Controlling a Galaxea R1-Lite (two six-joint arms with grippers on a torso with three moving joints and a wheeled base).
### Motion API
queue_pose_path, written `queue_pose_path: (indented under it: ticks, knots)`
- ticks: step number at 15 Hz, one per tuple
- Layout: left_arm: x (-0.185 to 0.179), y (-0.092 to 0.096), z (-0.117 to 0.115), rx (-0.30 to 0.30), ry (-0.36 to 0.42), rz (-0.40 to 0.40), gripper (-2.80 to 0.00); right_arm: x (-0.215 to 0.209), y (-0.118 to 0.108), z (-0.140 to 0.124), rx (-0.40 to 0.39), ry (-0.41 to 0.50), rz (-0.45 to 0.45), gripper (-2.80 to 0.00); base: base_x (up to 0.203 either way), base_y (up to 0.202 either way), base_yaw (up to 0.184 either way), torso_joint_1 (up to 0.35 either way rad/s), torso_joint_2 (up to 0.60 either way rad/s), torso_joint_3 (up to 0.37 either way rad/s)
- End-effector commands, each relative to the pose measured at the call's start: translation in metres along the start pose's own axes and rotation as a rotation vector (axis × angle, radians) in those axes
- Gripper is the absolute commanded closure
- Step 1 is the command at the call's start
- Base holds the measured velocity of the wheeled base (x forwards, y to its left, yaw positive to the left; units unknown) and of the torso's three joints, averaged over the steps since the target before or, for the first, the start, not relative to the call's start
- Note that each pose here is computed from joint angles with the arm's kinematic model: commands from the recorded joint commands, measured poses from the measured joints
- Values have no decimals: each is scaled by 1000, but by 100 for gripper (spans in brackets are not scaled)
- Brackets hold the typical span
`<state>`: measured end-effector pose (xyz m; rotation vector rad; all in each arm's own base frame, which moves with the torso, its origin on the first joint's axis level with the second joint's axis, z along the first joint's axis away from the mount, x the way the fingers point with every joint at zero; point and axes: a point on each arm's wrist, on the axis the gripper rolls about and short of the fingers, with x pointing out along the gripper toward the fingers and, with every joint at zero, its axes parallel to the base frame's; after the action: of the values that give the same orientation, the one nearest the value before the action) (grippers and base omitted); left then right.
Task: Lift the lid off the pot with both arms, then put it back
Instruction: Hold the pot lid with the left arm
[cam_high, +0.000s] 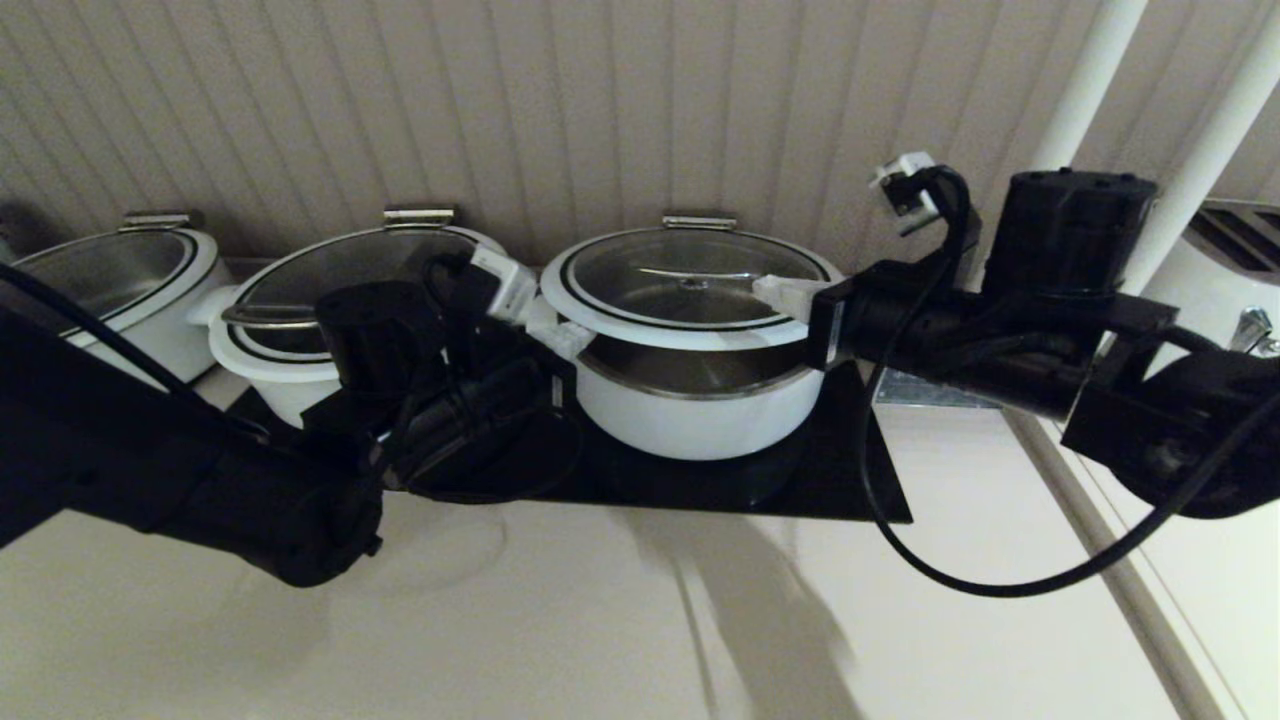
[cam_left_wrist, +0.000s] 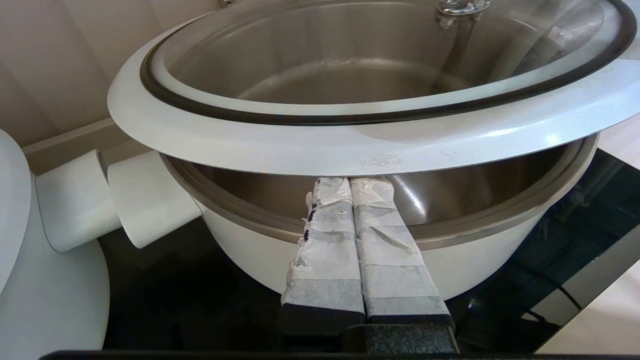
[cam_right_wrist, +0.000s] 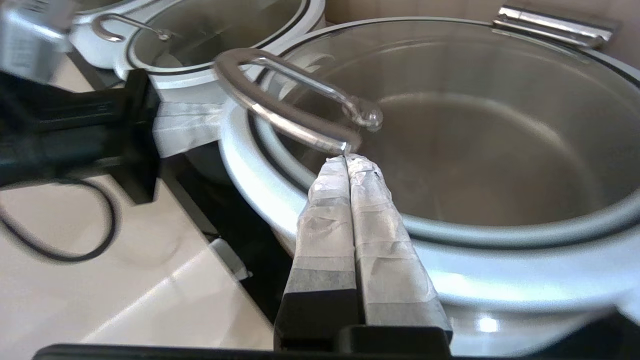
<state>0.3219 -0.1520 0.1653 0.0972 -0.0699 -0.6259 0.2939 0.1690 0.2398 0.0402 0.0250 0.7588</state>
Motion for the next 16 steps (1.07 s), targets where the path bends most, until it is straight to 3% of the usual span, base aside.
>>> queue_pose_path:
  ticks: [1, 8, 11, 16]
  knots:
    - [0, 0, 1, 2, -8, 0, 0, -19, 4, 10, 6, -27, -1, 0, 0, 0, 0, 0, 0, 0]
    - [3, 2, -4, 0, 3, 4, 0, -67, -1, -11, 50, 41, -64, 0, 0, 0, 0, 0, 0, 0]
    - [8, 3, -2, 3, -9, 5, 0, -69, -4, -27, 61, 74, -78, 0, 0, 0, 0, 0, 0, 0]
    - [11, 3, -1, 3, -18, 6, 0, -51, -15, -46, 53, 43, -104, 0, 0, 0, 0, 0, 0, 0]
